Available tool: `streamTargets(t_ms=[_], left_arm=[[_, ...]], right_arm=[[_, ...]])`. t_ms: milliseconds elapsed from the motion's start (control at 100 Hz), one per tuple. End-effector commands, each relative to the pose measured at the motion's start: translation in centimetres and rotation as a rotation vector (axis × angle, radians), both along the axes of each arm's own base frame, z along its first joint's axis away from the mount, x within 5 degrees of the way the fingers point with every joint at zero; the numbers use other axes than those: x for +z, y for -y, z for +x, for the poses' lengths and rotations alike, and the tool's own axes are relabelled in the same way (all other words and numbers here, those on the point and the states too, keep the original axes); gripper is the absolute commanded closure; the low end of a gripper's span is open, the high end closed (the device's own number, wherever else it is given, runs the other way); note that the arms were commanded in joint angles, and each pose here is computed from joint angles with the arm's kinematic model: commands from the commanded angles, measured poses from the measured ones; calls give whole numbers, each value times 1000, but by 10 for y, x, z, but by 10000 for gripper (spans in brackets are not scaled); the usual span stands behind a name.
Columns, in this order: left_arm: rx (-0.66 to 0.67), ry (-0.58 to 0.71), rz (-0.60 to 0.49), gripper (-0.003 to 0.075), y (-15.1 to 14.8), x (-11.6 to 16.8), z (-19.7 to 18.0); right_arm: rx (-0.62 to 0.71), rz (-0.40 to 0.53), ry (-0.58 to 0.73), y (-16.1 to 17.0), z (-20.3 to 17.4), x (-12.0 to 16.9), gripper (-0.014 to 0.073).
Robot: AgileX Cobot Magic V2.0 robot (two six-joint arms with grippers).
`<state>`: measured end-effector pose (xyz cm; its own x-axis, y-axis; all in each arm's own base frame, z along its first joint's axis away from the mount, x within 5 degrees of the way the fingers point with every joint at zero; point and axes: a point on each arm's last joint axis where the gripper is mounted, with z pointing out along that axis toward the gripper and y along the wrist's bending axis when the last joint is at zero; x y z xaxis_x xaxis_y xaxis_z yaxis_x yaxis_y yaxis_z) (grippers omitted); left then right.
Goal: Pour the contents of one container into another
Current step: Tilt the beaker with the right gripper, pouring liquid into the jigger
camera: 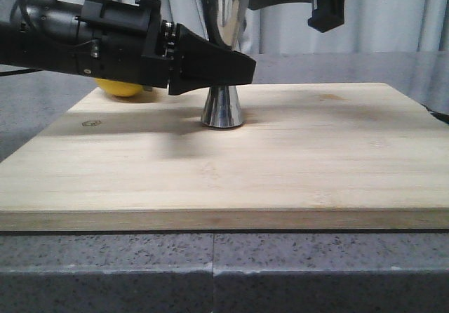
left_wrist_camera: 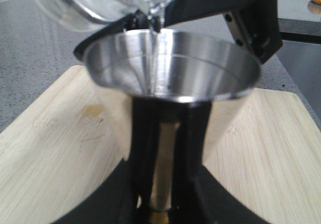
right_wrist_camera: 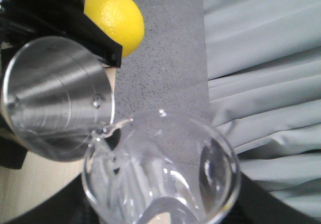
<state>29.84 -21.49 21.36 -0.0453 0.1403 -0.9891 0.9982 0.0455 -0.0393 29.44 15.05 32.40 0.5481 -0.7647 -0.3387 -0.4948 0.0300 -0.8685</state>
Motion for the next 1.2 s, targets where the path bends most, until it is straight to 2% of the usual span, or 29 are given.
streamTargets(t_ms=[0, 370, 820, 1190], left_arm=[[-36, 39, -154, 650, 3, 34, -5], [-36, 39, -154, 650, 3, 34, -5], [-36, 39, -154, 650, 3, 34, -5], [-36, 39, -154, 650, 3, 34, -5]], right_arm=[[-9, -5, 94, 3, -3, 23, 326], [0, -37, 128, 3, -2, 24, 326], [16, -26, 165, -3, -3, 36, 326], [42, -86, 220, -3, -3, 36, 326]])
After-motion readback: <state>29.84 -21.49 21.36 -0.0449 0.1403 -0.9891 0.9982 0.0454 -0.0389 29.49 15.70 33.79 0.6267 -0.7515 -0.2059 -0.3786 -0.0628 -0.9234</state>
